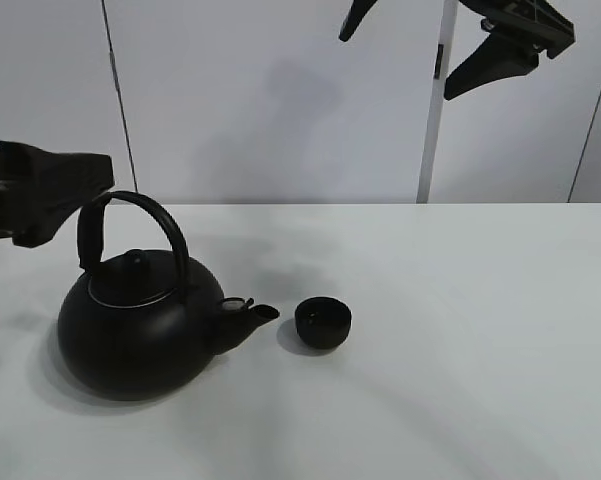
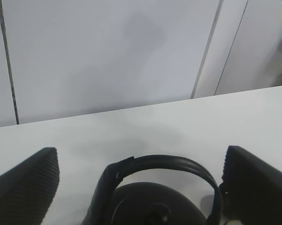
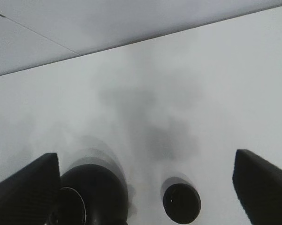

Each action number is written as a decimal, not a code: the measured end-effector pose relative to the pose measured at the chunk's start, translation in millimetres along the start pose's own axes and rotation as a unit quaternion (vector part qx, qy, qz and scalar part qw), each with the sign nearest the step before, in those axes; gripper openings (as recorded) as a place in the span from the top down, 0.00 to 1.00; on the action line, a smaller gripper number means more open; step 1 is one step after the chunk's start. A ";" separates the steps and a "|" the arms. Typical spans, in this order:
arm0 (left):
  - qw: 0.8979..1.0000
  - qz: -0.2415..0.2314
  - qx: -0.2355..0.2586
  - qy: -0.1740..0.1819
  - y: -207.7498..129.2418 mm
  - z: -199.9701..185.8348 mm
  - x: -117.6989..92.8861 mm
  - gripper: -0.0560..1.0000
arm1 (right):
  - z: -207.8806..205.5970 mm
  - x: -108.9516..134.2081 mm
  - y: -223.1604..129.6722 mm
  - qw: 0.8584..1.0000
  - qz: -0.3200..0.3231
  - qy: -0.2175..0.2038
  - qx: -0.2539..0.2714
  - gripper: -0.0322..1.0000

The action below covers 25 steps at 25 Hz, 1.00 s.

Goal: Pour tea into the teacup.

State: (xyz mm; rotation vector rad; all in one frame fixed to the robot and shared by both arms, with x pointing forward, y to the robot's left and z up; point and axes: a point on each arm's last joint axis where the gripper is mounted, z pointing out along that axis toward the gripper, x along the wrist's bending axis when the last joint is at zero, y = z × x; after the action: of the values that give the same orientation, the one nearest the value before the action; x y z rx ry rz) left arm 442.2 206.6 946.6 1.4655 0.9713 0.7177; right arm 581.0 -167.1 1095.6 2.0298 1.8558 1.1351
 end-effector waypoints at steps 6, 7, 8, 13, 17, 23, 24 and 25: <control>0.999 0.019 0.028 -0.010 36.9 2.7 -5.1 0.30 | 0.0 0.0 0.0 1.000 0.000 0.000 0.000 0.30; 0.999 0.029 0.036 -0.014 47.3 4.9 -6.5 0.30 | 0.0 0.0 0.0 1.000 0.000 0.000 0.000 0.30; 0.998 0.033 0.051 -0.014 56.2 6.1 -7.3 0.30 | 0.0 0.0 0.0 1.000 0.000 0.000 0.000 0.30; 0.993 0.034 0.106 0.031 119.3 19.6 -5.7 0.30 | 0.0 0.0 0.0 1.000 0.000 0.000 0.000 0.30; 0.983 0.032 0.156 0.093 165.7 27.1 -11.8 0.30 | 0.0 0.0 0.0 1.000 0.000 0.000 0.000 0.30; 0.957 -0.007 0.290 0.026 189.3 50.4 -38.2 0.30 | 0.0 0.0 0.0 1.000 0.000 0.000 0.000 0.30; 0.952 -0.022 0.304 0.008 192.6 54.9 -41.2 0.30 | 0.0 0.0 0.0 1.000 0.000 0.000 0.000 0.30; 0.945 -0.044 0.324 -0.009 194.1 60.0 -44.6 0.31 | 0.0 0.0 0.0 1.000 0.000 0.000 0.000 0.30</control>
State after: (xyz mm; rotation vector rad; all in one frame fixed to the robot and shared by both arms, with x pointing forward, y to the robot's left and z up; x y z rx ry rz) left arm 505.6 143.4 1134.4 1.9703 1.3253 0.3193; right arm 581.0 -167.1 1095.6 2.0296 1.8555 1.1354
